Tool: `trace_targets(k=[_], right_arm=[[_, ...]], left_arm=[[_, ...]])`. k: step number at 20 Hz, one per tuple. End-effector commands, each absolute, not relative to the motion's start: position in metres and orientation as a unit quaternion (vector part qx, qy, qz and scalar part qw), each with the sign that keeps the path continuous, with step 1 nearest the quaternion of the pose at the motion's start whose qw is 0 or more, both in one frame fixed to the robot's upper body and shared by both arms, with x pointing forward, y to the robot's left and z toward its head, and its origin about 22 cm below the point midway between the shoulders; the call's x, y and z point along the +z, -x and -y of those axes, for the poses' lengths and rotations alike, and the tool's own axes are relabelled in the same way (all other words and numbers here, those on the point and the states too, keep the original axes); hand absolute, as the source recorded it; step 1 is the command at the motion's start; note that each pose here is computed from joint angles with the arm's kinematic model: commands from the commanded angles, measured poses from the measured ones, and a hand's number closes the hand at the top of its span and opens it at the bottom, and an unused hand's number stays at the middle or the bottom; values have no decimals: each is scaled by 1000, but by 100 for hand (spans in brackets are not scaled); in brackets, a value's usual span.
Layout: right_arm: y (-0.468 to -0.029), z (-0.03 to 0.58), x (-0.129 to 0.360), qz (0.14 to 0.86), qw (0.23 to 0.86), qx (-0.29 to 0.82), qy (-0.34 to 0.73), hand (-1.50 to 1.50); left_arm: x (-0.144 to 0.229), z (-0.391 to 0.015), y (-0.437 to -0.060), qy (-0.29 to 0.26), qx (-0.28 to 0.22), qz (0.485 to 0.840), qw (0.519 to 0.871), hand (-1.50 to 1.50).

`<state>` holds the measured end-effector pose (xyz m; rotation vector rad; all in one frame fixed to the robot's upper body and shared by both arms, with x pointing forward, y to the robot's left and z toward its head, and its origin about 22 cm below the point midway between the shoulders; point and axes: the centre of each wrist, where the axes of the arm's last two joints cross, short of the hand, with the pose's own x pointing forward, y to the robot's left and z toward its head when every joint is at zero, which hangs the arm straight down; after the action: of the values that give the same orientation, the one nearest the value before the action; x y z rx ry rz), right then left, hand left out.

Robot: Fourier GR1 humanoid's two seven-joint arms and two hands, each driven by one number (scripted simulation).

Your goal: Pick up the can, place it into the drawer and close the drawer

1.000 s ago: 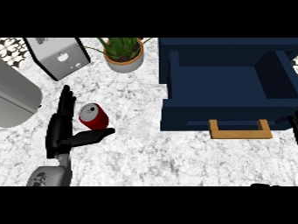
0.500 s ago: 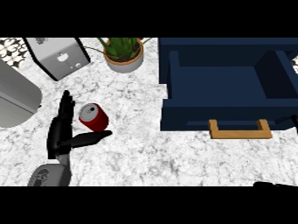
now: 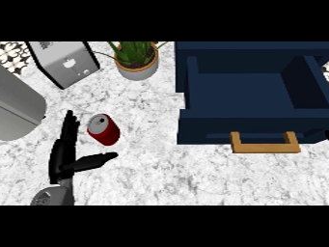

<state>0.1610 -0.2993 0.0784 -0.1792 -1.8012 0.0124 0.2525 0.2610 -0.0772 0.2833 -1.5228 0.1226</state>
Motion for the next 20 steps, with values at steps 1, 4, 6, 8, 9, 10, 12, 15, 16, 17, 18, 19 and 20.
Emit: trace_targets(k=[1,4,6,8,9,10,12,15,16,17,18,19,20], right_arm=[[-151,304,85,776,626,5,80,-150],[-167,281,73,784,615,14,80,-150],[-172,283,76,783,617,12,80,-150],[-165,291,83,784,617,0,74,-150],[-156,296,95,787,612,10,79,-150],[-174,304,87,783,617,4,77,-150],[-162,293,76,786,614,1,72,-150],[-170,299,105,785,615,10,73,-150],[-161,295,98,785,614,2,85,-150],[-161,291,83,786,613,9,79,-150],[-168,297,83,781,619,12,77,-150],[-156,308,93,781,619,5,82,-150],[-178,314,87,782,619,0,69,-150]], left_arm=[[-89,-266,-253,-123,64,678,722,-150],[-83,-263,-261,-123,67,673,726,-150],[-104,-277,-261,-124,72,676,723,-150],[-99,-285,-272,-129,73,682,716,-150],[-89,-269,-264,-126,73,681,718,-150],[-90,-258,-274,-124,65,687,713,-150],[-95,-261,-268,-127,59,684,716,-150],[-107,-258,-273,-122,56,684,717,-150],[-93,-263,-276,-110,62,677,725,-150],[-113,-255,-276,-133,63,675,723,-150],[-93,-261,-292,-123,68,684,716,-150],[-92,-246,-287,-128,67,685,714,-150],[-110,-259,-283,-127,64,684,715,-150]])
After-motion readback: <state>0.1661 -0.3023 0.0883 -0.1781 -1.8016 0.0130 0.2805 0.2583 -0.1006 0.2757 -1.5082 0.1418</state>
